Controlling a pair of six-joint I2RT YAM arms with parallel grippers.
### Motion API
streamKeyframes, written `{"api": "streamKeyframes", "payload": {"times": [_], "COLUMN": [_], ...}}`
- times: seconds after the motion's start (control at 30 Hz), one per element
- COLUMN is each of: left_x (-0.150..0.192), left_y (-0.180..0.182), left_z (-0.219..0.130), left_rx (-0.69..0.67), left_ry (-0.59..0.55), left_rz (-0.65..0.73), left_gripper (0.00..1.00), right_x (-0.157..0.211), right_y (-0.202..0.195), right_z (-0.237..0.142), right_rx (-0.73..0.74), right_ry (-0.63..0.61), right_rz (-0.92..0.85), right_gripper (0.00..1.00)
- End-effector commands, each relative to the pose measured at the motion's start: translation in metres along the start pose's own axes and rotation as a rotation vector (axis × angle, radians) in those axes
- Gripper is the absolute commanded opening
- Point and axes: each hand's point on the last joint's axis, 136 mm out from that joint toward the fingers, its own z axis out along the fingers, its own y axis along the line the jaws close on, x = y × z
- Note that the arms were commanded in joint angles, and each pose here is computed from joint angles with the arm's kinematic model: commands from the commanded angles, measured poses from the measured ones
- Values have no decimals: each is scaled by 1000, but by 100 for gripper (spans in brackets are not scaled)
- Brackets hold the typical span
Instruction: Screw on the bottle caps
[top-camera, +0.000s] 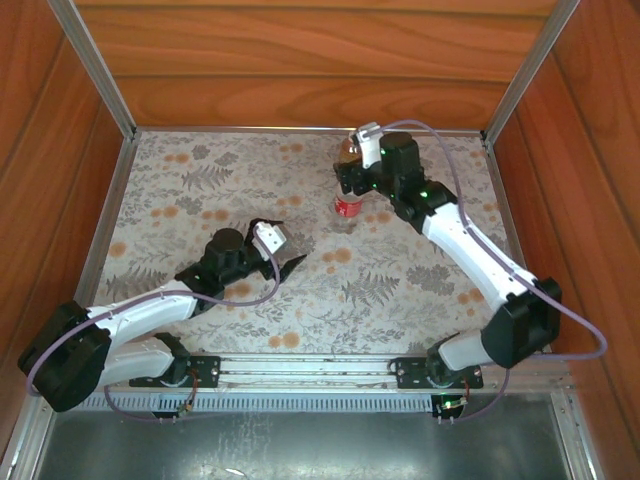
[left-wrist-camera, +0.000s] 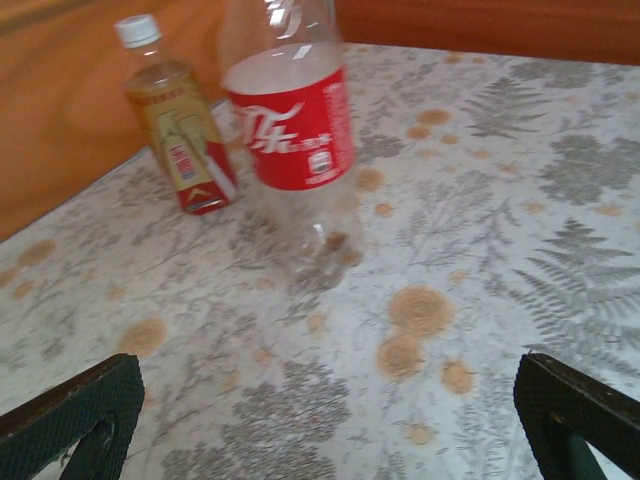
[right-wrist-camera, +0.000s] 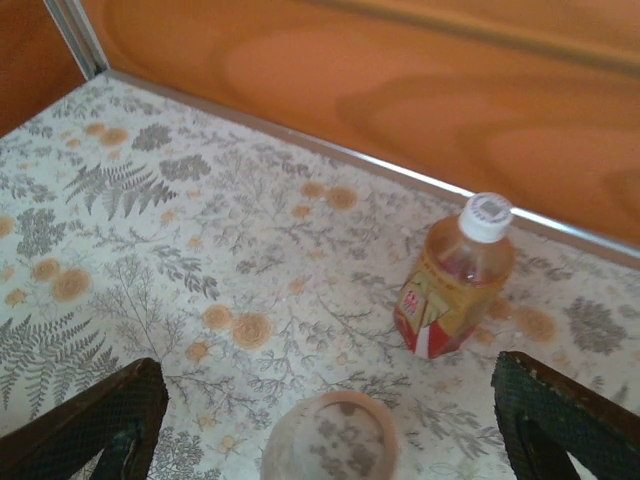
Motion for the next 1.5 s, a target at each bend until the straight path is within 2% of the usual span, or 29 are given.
{"api": "streamKeyframes", "payload": {"times": [0.0, 0.1, 0.3, 0.4, 0.57, 0.93, 1.07, 1.13, 1.47], "left_x": [-3, 8, 34, 52, 94, 153, 156, 161, 161], "left_y": [39, 75, 139, 162, 199, 244, 255, 264, 264], "left_z": [-6, -18, -63, -84, -109, -96, -98, -101, -103], "left_rx": [-184, -347, -614, -713, -841, -869, -901, -938, -934], "left_ry": [4, 46, 81, 108, 129, 112, 127, 152, 151], "left_rz": [19, 34, -65, -99, -198, -374, -406, -442, -454], "left_gripper": [100, 100, 100, 100, 100, 100, 100, 100, 100], "right_x": [-9, 8, 75, 115, 169, 219, 231, 235, 236], "right_y": [-26, -55, -109, -126, -145, -181, -190, -193, -194], "right_z": [-29, -52, -87, -84, -58, -14, -1, 1, 0], "right_rx": [113, 236, 461, 521, 581, 576, 576, 565, 557], "right_ry": [-92, -158, -217, -194, -122, -98, -74, -23, -22], "right_rz": [13, 71, 159, 162, 137, 208, 236, 270, 279], "right_gripper": [90, 96, 95, 96, 100, 100, 100, 100, 100]}}
